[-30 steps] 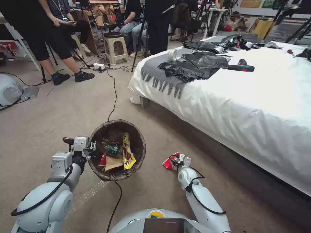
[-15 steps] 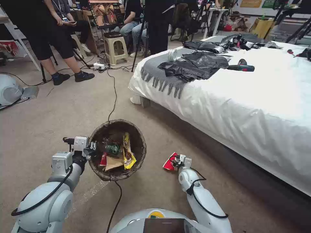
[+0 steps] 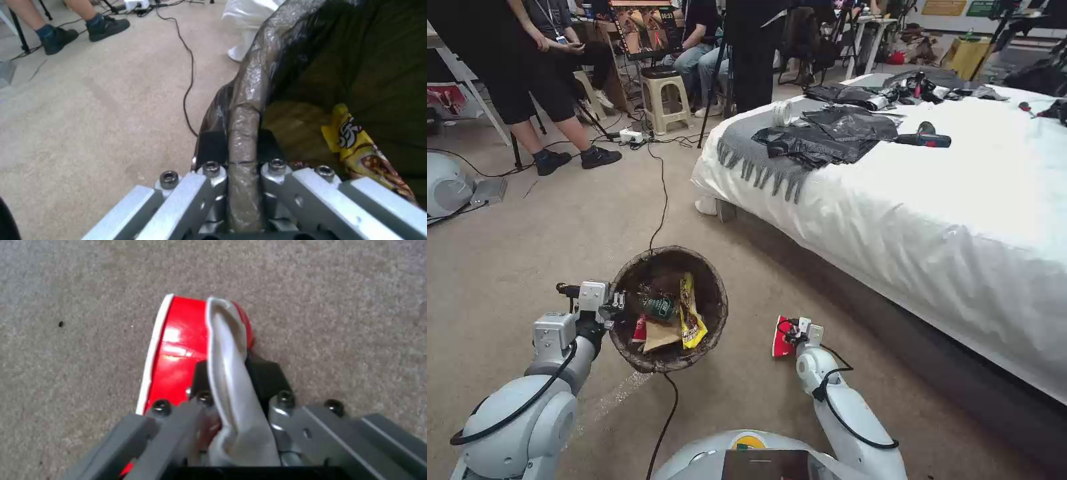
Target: Pick up the trash bin, then pick up the garbage from the floor and place it into the trash bin.
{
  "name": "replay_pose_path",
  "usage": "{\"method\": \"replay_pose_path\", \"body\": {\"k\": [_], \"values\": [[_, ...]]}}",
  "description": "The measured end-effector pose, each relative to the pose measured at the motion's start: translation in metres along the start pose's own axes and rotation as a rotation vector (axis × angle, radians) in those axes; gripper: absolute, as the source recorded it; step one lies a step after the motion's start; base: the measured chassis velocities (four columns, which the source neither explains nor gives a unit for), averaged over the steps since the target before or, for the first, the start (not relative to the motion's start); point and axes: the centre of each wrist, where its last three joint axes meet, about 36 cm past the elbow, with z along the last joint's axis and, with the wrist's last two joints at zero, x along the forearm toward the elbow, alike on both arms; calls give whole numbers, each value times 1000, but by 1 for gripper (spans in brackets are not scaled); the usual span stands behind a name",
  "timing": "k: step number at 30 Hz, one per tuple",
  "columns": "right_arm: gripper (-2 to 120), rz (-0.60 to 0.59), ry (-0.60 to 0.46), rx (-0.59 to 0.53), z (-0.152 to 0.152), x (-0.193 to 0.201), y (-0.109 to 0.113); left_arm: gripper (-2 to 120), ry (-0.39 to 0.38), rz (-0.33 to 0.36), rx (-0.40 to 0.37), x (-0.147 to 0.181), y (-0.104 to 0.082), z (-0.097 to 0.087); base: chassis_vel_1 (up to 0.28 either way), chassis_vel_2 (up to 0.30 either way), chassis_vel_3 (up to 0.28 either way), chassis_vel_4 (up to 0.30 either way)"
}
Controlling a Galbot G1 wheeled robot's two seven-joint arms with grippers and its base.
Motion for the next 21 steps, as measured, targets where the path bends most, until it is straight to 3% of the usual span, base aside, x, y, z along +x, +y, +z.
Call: {"method": "replay_pose_path", "body": {"k": [6, 12, 19, 21], "values": [[5, 1, -7, 4, -1, 0, 0, 3, 0, -1, 1, 0, 0, 0, 0, 0, 0, 0], [5, -7, -84, 35, -14, 14, -7, 3, 1, -1, 1, 0, 0, 0, 0, 0, 0, 0], [5, -79, -222, 72, -48, 66, -13, 3, 1, -1, -1, 0, 0, 0, 0, 0, 0, 0], [5, -130, -287, 78, -73, 102, -11, 3, 1, -1, -1, 0, 0, 0, 0, 0, 0, 0]]}}
